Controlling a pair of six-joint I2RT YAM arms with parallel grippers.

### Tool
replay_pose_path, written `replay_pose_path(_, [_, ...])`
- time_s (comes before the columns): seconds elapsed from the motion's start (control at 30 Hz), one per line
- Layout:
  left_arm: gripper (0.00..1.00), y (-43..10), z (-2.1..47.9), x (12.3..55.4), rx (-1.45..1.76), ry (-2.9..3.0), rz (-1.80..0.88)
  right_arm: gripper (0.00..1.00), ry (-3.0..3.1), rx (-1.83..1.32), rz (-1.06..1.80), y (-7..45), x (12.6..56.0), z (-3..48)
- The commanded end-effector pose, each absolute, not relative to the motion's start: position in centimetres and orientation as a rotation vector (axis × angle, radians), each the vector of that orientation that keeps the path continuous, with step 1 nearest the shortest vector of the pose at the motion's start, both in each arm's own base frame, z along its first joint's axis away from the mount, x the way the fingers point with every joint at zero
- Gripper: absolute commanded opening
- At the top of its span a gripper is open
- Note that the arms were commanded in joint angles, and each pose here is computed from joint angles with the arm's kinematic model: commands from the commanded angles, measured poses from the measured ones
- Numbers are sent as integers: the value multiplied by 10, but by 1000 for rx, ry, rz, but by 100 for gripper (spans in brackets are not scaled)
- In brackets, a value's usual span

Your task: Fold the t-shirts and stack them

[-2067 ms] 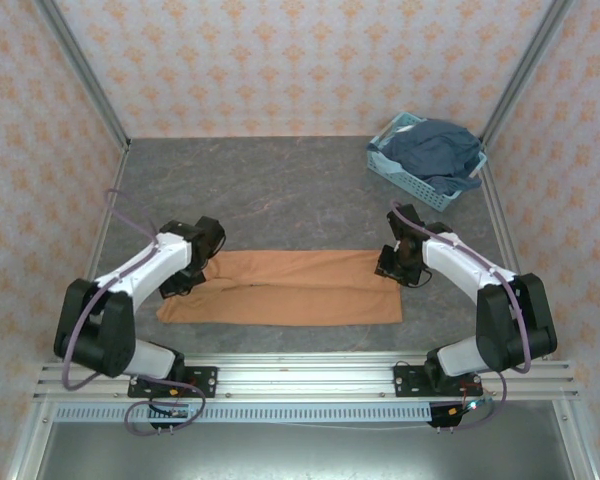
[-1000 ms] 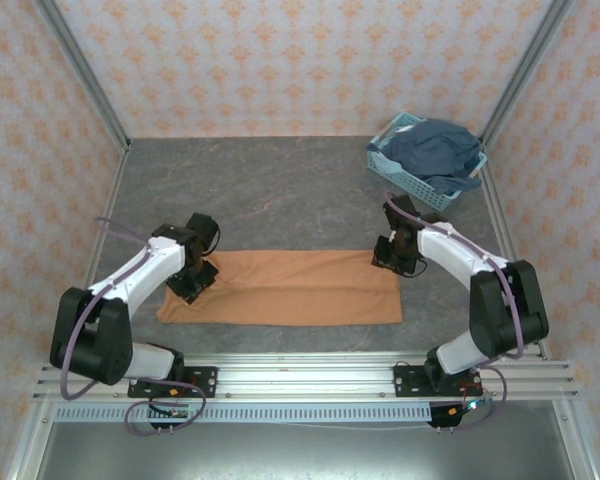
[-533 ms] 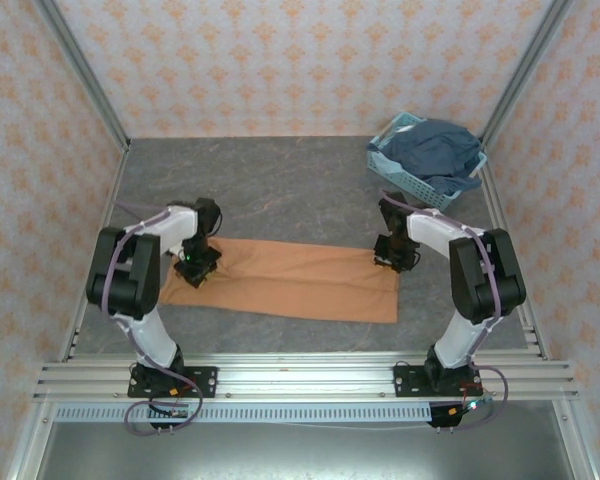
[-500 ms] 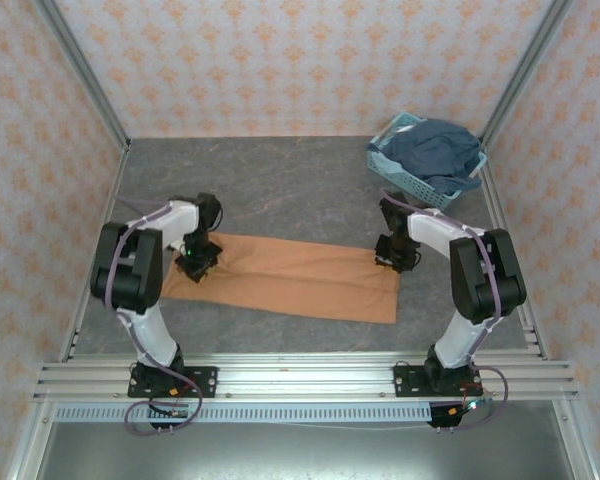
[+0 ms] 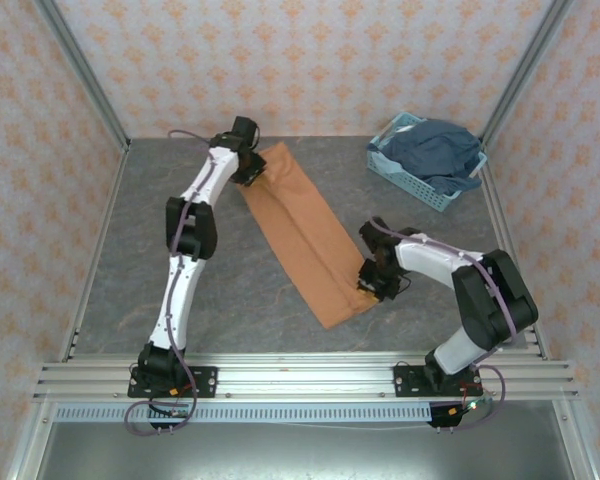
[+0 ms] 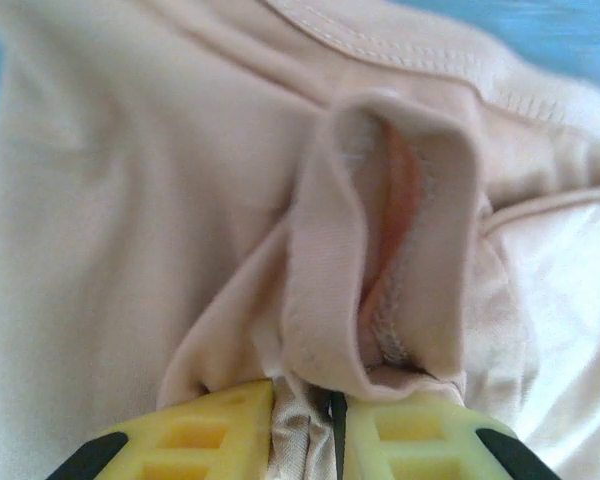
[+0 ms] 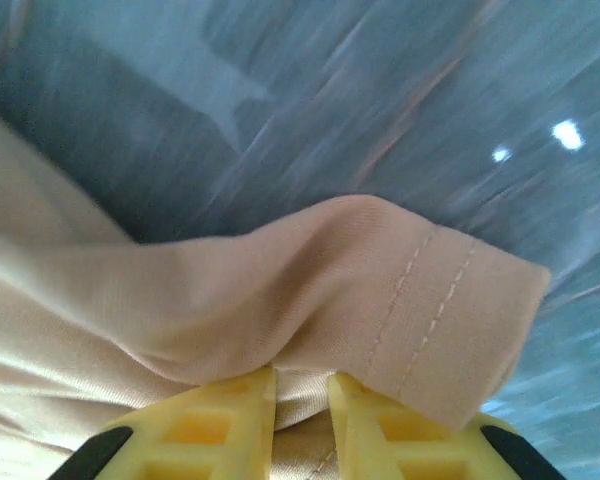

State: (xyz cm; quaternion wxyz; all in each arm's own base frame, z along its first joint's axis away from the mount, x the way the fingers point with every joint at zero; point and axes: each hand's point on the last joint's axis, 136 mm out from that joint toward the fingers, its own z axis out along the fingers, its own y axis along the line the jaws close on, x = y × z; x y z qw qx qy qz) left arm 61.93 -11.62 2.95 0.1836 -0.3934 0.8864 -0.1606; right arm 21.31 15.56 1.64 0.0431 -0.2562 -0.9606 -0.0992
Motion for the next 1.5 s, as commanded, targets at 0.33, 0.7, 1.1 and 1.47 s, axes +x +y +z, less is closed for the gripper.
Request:
replay_pose_path(0.33, [57,-167,146,658,-927,2236,-741,37,-2905,-824,-494,206,227,64])
replay_pose_path(0.7, [54,-175,133,447,-816,2730,-549,46,-3155,-667,-439,125,244,111])
replay_pose_path(1.1, [49,-255,46,208,-783,3106,-668,48,-3051,-533,-446,117,210,67])
replay_pose_path(1.47, [44,-279,20,187,-825,3096,-626,47,-3004,-493,-459,120,198,52])
